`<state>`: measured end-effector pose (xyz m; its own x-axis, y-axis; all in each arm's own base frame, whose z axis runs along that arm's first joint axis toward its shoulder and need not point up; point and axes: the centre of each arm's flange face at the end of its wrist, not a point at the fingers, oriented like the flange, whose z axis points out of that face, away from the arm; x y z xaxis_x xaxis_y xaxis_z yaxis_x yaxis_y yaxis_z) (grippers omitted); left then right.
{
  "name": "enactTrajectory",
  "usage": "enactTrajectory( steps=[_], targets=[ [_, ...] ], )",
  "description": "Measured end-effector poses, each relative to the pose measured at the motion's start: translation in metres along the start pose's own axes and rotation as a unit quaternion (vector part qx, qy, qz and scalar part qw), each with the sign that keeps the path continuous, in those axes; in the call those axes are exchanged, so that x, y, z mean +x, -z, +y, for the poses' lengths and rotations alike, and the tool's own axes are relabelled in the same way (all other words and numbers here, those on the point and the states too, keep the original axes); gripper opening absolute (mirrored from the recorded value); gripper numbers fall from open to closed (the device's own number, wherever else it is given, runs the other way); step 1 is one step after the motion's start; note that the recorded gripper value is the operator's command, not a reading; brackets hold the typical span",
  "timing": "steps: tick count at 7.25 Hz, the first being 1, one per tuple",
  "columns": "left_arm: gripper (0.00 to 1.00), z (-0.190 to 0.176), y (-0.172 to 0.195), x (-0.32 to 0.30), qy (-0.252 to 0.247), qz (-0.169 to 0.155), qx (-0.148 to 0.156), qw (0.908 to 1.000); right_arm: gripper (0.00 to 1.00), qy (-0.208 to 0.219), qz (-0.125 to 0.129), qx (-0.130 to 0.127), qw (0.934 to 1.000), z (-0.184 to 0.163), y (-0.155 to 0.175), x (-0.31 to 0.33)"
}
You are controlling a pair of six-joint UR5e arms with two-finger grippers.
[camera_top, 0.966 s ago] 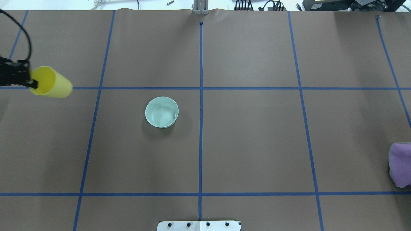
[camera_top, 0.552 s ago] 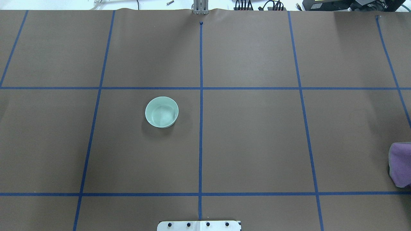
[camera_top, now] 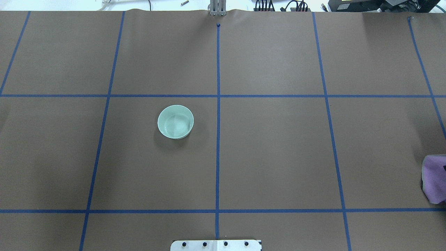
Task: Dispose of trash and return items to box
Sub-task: 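Release the yellow cup into the white bin while right gripper drops purple cloth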
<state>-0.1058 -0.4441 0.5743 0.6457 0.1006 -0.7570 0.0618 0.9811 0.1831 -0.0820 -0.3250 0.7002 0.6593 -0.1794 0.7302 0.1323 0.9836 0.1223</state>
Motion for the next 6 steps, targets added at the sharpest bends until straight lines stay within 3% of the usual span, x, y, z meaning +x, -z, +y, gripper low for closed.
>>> enactTrajectory(
  steps=[3,6],
  targets=[
    [0.00,0.020,-0.023,-0.058,-0.019,-0.034,-0.028,0.9989,0.00,0.003,-0.024,-0.006,0.9997,0.004,-0.001,-0.003],
    [0.00,0.058,-0.060,-0.100,-0.015,-0.034,-0.051,0.9980,0.00,0.003,-0.067,0.017,0.9976,0.009,0.043,-0.025]
  ],
)
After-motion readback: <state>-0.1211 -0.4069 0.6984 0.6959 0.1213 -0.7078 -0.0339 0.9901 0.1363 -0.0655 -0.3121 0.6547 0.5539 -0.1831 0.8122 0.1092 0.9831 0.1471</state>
